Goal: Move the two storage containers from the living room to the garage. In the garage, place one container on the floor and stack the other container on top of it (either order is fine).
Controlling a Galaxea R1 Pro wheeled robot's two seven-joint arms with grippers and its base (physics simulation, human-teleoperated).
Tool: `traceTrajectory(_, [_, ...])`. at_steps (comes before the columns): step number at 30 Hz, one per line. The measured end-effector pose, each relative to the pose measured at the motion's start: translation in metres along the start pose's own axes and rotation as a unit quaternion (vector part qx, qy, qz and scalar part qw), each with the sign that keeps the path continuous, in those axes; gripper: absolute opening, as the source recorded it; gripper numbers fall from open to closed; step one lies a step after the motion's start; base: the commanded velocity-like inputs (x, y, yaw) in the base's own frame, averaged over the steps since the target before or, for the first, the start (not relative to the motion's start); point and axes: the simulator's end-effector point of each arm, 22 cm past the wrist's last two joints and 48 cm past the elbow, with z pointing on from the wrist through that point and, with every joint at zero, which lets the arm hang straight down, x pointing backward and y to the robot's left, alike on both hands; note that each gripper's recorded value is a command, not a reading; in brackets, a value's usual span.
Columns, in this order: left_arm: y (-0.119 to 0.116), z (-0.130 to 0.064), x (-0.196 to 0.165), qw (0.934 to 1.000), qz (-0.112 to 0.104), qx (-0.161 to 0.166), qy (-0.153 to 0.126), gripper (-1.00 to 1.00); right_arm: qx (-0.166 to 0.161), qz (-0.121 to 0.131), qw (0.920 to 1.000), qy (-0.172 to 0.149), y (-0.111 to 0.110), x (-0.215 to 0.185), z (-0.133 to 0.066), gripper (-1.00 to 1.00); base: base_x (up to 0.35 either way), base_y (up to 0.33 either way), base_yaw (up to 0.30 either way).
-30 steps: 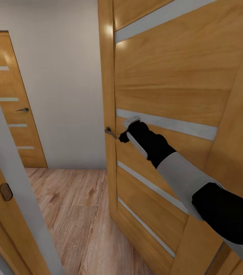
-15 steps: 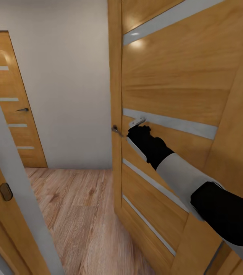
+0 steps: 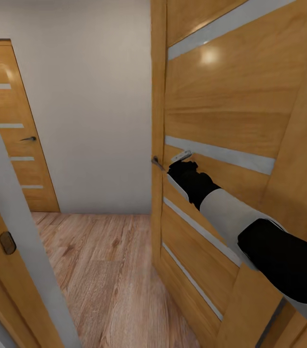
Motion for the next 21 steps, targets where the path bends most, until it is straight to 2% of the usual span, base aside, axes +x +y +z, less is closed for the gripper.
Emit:
traceTrajectory(4, [0.000,0.000,0.000,1.0000,0.000,0.000,0.000,1.00,0.014,-0.005,0.9997,0.019,-0.010,0.015,0.011,1.00,0.000,0.000,0.000])
traceTrajectory(9, [0.000,0.000,0.000,1.0000,0.000,0.000,0.000,1.00,0.010,0.005,0.9997,0.021,-0.012,0.014,0.012,1.00,0.000,0.000,0.000])
traceTrajectory(12, [0.000,0.000,0.000,1.0000,0.000,0.000,0.000,1.00,0.013,0.018,0.9994,0.026,-0.022,0.013,0.015,1.00,0.000,0.000,0.000])
traceTrajectory(15, [0.000,0.000,0.000,1.0000,0.000,0.000,0.000,1.00,0.029,0.012,0.9992,0.025,-0.035,0.012,0.018,1.00,0.000,0.000,0.000])
traceTrajectory(21, [0.000,0.000,0.000,1.0000,0.000,0.000,0.000,1.00,0.029,0.019,0.9991,0.024,-0.038,0.012,0.020,1.00,0.000,0.000,0.000])
